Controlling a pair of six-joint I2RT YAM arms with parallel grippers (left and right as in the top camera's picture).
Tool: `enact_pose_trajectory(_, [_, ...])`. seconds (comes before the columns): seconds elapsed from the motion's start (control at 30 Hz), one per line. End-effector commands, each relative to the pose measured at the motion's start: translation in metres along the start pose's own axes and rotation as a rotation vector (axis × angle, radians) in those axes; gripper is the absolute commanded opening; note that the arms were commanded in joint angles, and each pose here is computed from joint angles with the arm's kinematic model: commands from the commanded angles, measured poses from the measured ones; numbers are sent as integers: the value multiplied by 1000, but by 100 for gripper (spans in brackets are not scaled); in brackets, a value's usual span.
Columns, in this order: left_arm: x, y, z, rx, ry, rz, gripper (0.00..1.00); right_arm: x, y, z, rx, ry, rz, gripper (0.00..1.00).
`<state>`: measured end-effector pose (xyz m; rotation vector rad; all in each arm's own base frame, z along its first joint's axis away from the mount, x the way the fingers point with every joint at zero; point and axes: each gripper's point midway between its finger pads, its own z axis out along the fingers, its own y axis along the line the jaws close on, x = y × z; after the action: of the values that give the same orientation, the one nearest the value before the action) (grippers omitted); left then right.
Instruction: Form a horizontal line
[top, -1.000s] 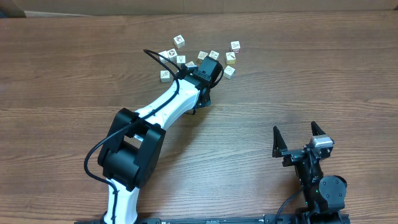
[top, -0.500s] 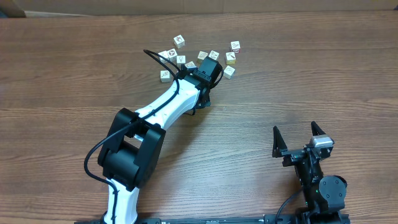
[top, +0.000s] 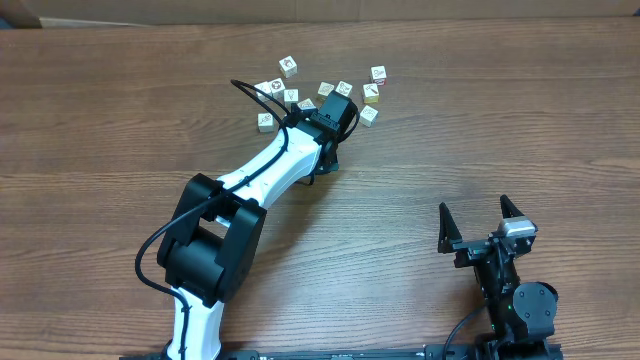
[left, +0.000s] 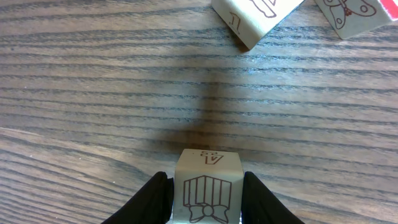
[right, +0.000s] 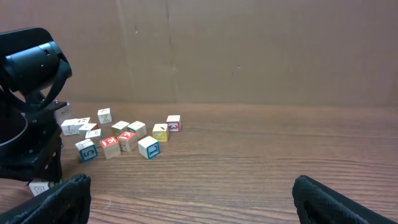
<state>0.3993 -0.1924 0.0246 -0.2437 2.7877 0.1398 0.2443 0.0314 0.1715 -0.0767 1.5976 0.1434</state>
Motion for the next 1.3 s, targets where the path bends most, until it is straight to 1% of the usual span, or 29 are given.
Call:
enact_pose_trajectory(0.0, [8,1,8,-21,18,31,33,2,1,0,-3,-2,-4,100])
enact_pose_trajectory(0.33, [8,1,8,-21,18,31,35,2,1,0,-4,-2,-4,100])
enact_pose_trajectory(0.47, [8,1,8,-21,18,31,45,2,1,0,-3,-2,-4,100])
enact_pose_trajectory(0.57, [9,1,8,-18,21,33,50,2,1,0,-4,-2,-4,100])
enact_pose_trajectory(0.7, [9,-2,8,-4,27,41,52,2,1,0,-3,-2,-4,100])
enact_pose_trajectory(0.73, [9,-2,8,-4,27,41,51,2,1,0,-3,-2,-4,100])
enact_pose_trajectory(0.8, [9,-1,8,-5,27,41,46,2,1,0,-4,-2,-4,100])
enact_pose_trajectory(0.97, [10,-2,8,-4,27,41,39,2,1,0,-4,-2,-4,100])
enact_pose_trajectory(1.27, [12,-4,8,10,39,64,38,2,1,0,-3,-2,-4,100])
